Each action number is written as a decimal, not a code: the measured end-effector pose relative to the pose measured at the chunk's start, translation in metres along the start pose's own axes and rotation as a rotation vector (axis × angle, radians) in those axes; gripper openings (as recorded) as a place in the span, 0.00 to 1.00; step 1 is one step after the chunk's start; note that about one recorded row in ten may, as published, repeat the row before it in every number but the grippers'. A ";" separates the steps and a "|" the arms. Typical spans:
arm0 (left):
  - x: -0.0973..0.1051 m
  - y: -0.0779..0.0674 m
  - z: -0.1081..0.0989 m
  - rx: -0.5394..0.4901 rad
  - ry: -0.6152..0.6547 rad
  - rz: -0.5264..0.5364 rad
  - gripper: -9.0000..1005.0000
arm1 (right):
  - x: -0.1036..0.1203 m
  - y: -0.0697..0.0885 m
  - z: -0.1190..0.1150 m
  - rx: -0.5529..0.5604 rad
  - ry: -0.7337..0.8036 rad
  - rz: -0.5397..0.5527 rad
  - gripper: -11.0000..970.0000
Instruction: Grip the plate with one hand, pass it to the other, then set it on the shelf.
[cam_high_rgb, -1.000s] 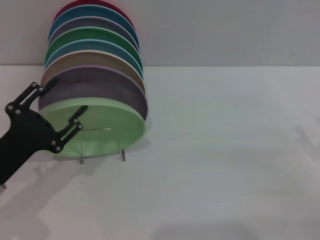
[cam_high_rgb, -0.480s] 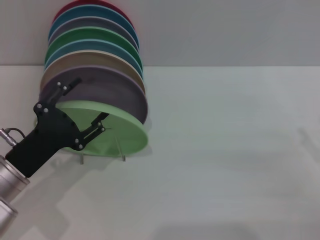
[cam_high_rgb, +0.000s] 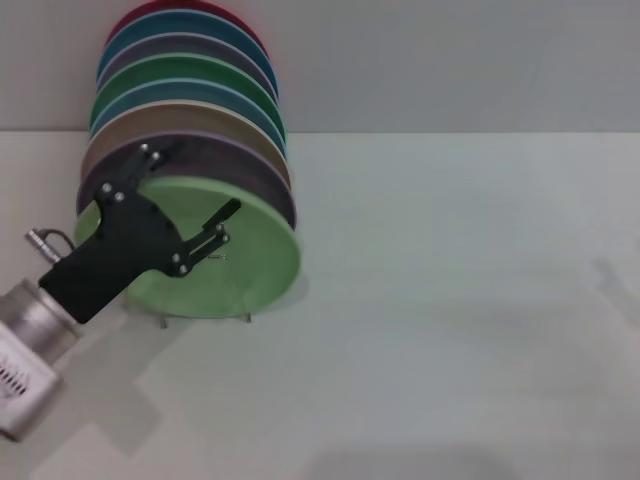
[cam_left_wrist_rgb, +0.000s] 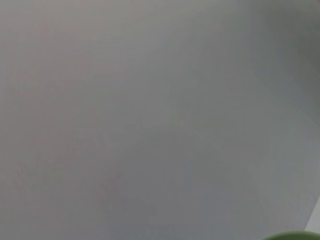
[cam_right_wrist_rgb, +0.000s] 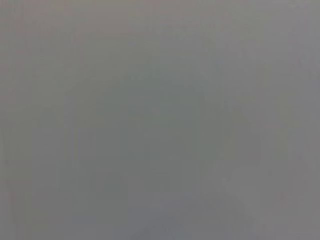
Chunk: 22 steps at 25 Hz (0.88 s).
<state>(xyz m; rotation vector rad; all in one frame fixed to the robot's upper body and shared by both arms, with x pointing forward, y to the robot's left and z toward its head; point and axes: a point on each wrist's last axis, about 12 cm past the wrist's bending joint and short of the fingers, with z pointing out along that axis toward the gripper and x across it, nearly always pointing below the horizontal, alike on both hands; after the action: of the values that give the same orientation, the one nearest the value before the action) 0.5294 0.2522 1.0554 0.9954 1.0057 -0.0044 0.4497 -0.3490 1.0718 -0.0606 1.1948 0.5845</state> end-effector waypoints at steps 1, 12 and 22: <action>0.000 0.000 0.002 0.000 0.003 0.001 0.78 | 0.000 0.000 0.000 -0.001 0.001 -0.002 0.82; -0.003 -0.004 -0.007 -0.042 -0.008 0.030 0.78 | 0.002 0.001 -0.001 -0.009 0.015 -0.009 0.82; -0.020 -0.010 -0.038 -0.153 -0.097 0.084 0.78 | 0.001 0.000 -0.001 -0.006 0.012 -0.038 0.82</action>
<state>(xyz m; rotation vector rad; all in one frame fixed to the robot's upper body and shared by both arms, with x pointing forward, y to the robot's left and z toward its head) 0.4869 0.2649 1.0567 0.8877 0.8618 0.0918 0.4487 -0.3491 1.0710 -0.0920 1.2014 0.5556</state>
